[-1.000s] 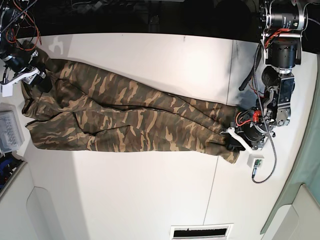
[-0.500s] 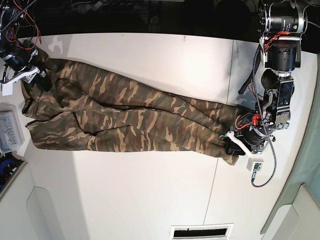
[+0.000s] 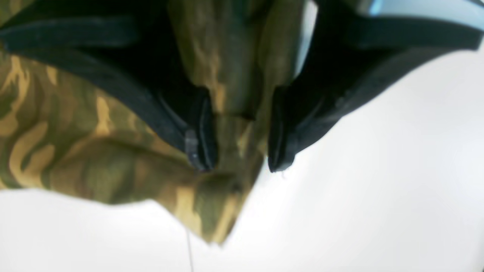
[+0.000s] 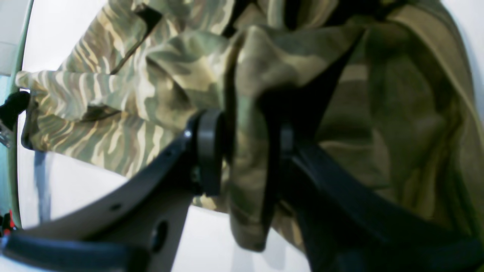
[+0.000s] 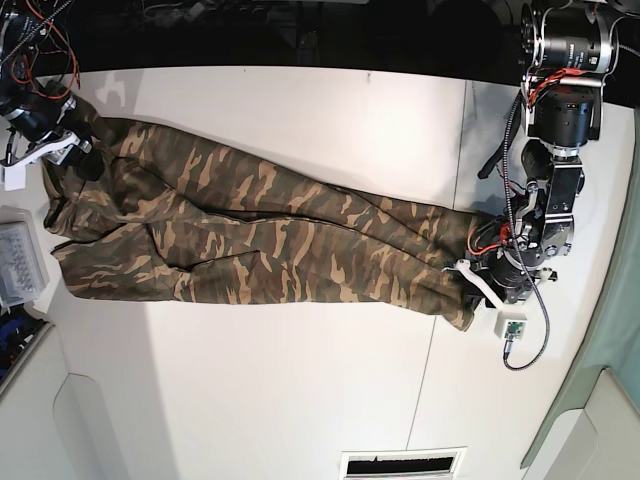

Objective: Layout the t-shirt on the table in an organized manner, then fold the t-shirt properly

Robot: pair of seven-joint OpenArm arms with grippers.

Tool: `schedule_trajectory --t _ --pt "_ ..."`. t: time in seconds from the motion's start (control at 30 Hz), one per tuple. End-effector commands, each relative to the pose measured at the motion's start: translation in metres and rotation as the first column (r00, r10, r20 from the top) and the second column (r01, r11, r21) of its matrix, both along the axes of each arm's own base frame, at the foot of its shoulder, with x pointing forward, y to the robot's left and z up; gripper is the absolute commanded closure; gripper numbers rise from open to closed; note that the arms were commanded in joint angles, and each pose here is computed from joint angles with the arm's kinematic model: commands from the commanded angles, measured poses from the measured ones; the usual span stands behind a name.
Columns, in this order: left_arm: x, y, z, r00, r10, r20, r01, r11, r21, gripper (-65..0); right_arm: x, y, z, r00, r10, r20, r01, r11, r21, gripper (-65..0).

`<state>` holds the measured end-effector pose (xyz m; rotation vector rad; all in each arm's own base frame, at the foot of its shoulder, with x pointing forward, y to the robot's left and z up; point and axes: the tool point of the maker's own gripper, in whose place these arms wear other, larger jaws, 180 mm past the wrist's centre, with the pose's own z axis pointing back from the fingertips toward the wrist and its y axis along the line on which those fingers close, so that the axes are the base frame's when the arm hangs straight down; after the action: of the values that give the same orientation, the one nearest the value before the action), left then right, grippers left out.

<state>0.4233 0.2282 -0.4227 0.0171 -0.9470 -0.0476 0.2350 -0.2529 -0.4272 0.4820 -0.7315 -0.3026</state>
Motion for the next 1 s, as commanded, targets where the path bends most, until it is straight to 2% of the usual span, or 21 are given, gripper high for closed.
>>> schedule_trajectory --t 0.0,0.1,0.33,0.4,0.47,0.53,0.7,0.97 --pt "0.014 0.0 0.018 0.999 -0.004 0.054 0.004 1.0 -0.004 -27.3 0.005 -0.006 0.011 0.999 -0.001 0.04 0.001 1.0 -0.01 -19.4" --pt "0.009 -0.006 0.007 0.999 -0.032 0.017 0.032 0.999 -0.022 -27.3 0.003 -0.005 0.01 0.999 -0.003 0.035 0.003 1.0 -0.005 -19.4" --pt "0.002 -0.003 -0.007 1.0 -0.022 -0.015 0.022 0.999 -0.027 -27.3 0.003 -0.005 0.01 0.999 -0.003 0.037 0.003 1.0 -0.002 -19.4" --pt "0.002 -0.003 -0.007 1.0 -0.025 -0.015 0.025 0.999 -0.027 -25.5 0.003 -0.005 0.01 0.999 -0.004 0.038 0.004 1.0 -0.002 -19.4" --pt "0.002 -0.003 -0.007 1.0 -0.025 -0.015 0.025 0.999 -0.027 -15.7 0.003 -0.005 0.01 0.999 -0.004 0.038 0.004 1.0 -0.002 -19.4" --pt "0.002 -0.003 -0.007 1.0 -0.027 -0.016 0.027 0.999 -0.026 -0.9 0.003 -0.005 0.01 0.999 -0.004 0.038 0.004 1.0 -0.002 -19.4" --pt "0.003 -0.029 0.012 0.976 -0.216 -0.005 0.216 0.975 -0.055 0.0 0.004 -0.005 0.011 0.999 -0.006 0.042 0.006 1.0 0.002 -19.4" --pt "0.014 -0.041 0.056 0.961 -0.272 0.037 0.272 0.962 0.008 0.0 0.004 -0.024 0.022 0.996 -0.052 0.07 0.053 0.998 -0.023 -19.4"
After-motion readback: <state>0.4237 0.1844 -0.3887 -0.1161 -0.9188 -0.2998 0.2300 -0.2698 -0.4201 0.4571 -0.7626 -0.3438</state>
